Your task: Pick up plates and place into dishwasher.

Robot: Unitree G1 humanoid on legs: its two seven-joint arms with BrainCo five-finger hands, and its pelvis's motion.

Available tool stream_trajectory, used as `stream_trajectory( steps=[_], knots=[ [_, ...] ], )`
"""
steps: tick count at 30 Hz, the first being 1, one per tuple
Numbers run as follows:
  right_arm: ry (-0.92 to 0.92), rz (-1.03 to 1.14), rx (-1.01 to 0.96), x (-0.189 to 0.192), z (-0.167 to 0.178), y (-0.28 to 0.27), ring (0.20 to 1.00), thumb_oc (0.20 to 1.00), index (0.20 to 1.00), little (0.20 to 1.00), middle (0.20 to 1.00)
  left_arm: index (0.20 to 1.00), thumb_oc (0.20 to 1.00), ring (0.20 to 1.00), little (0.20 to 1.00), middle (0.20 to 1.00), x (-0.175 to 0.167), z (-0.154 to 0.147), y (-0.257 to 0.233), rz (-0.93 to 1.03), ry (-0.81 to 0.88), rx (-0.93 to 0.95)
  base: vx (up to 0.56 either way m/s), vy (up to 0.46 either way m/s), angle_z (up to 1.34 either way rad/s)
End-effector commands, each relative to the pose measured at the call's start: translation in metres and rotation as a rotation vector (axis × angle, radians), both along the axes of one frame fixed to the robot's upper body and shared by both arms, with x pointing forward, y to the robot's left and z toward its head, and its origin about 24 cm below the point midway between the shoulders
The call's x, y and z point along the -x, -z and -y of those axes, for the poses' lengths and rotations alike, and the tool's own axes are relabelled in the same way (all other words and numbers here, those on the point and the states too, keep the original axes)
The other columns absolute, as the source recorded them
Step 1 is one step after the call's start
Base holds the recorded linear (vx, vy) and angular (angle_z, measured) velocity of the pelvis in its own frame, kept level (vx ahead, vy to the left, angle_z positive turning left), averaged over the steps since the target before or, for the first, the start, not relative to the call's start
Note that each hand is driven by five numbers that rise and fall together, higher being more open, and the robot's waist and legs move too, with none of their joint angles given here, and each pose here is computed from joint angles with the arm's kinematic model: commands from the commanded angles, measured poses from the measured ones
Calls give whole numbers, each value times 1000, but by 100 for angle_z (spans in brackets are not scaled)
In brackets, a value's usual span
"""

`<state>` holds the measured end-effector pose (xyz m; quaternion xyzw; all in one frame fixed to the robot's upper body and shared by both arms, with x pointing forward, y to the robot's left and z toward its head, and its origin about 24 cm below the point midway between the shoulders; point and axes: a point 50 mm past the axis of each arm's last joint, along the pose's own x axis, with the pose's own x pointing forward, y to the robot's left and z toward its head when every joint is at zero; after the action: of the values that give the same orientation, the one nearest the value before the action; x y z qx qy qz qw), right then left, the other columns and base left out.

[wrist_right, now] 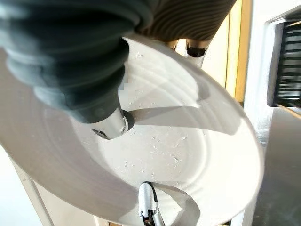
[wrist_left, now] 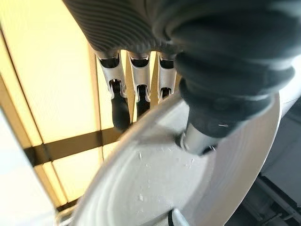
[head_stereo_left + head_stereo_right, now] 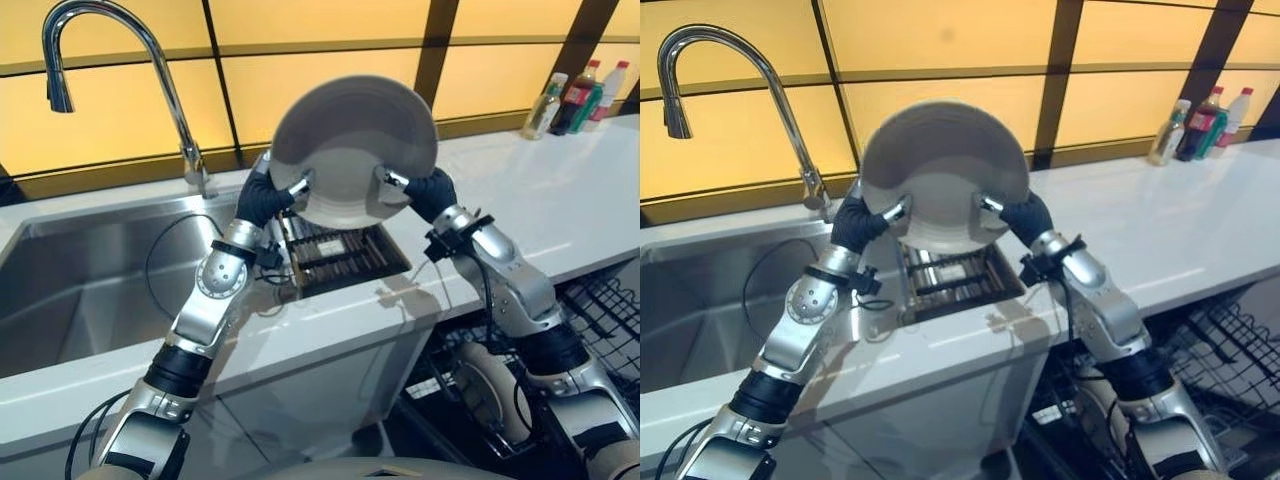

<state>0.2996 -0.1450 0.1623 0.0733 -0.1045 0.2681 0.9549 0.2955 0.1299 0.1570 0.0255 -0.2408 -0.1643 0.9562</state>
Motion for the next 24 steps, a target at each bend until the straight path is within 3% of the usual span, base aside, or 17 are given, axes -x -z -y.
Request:
stream_trajectory(
  steps=[1,4,9,19,24],
  knots=[
    [181,195,-98,7,38,-31,200,200,200,200,200,1000,1000,1000,1000,1000,0,-12,1,-27,-4,153,-69,12,-9],
    [255,173,-123,19,56,-21,200,200,200,200,200,1000,1000,1000,1000,1000,11,-14,10,-57,14,225,-87,20,-11],
    [293,145,-167,20,67,-17,200,200,200,200,200,1000,1000,1000,1000,1000,9,-2,11,-71,18,193,-115,12,-26],
    [525,96,-164,10,86,7,200,200,200,200,200,1000,1000,1000,1000,1000,-2,43,-15,-85,309,210,-63,29,-18],
    [626,58,-118,20,97,27,200,200,200,200,200,1000,1000,1000,1000,1000,14,42,-10,-123,394,303,-27,-5,-24]
  ],
)
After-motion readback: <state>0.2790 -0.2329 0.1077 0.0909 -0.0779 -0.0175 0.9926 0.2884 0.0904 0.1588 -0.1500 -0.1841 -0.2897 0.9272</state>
